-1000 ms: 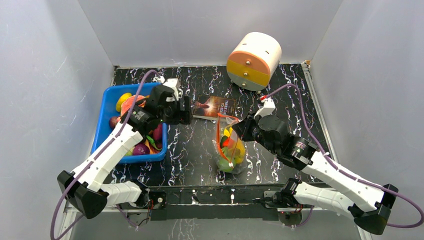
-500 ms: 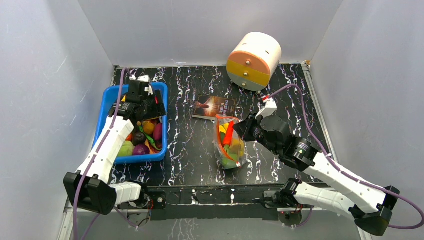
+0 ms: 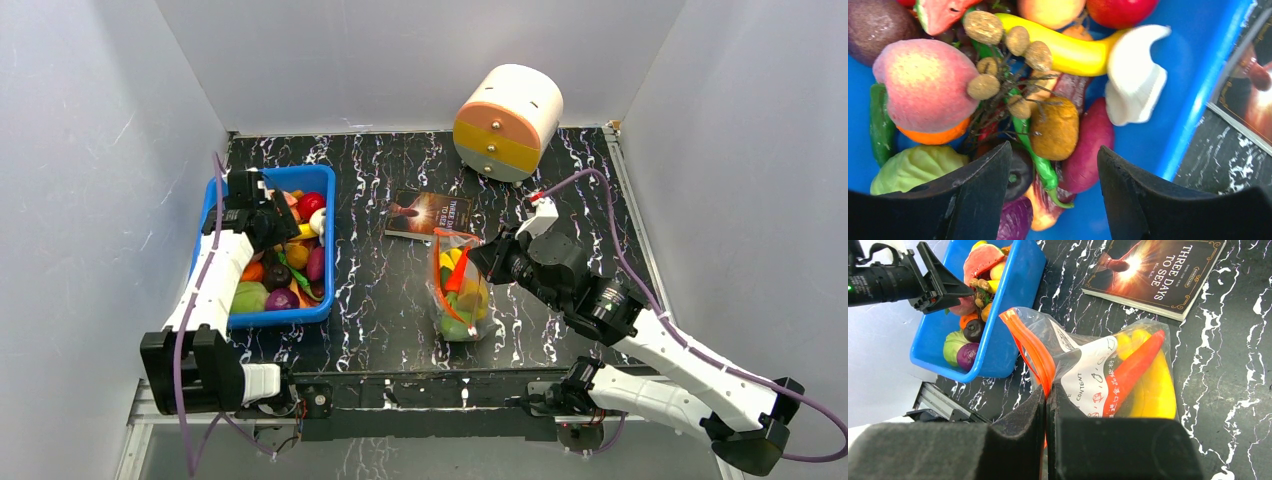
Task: Place the food in the zip-top bag and seal the zipper
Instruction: Pick up the fake fruit from the bin, then place the fake fruit in the zipper food storage bag.
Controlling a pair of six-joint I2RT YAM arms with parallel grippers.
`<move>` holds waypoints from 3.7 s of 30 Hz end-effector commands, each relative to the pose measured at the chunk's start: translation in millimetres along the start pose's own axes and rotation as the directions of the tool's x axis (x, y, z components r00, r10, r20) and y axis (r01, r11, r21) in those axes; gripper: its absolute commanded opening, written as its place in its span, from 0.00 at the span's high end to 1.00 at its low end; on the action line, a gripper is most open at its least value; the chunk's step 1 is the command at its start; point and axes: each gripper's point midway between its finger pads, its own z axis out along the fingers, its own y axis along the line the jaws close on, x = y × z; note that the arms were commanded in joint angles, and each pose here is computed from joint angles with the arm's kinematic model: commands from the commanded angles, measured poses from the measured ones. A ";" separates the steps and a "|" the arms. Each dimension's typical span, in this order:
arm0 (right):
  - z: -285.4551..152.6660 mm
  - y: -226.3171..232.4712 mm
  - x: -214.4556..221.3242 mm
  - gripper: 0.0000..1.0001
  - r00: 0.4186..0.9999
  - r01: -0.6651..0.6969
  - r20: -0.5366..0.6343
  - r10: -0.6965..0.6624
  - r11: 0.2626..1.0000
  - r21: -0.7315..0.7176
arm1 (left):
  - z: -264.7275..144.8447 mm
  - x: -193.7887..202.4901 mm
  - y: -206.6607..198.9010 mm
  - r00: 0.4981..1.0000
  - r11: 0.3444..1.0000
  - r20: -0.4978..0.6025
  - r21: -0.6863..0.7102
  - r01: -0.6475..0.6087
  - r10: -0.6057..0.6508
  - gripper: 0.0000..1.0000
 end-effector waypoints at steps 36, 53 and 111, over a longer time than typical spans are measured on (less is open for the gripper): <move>-3.6 28.3 -28.5 1.00 0.998 0.016 0.063 -0.011 0.996 -0.093 | 46.1 -37.4 29.6 0.994 0.986 0.005 -0.133 -0.104 0.105 1.00; -1.3 29.2 -22.8 1.00 0.998 -0.019 0.058 0.026 0.994 -0.111 | -19.7 -59.6 9.7 0.986 0.997 0.153 -0.010 -0.071 0.071 1.00; 40.5 80.2 -39.6 1.00 0.874 -0.468 0.018 0.486 0.850 -0.242 | -270.5 -17.3 -178.0 0.745 0.087 0.612 0.784 -0.614 -0.266 1.00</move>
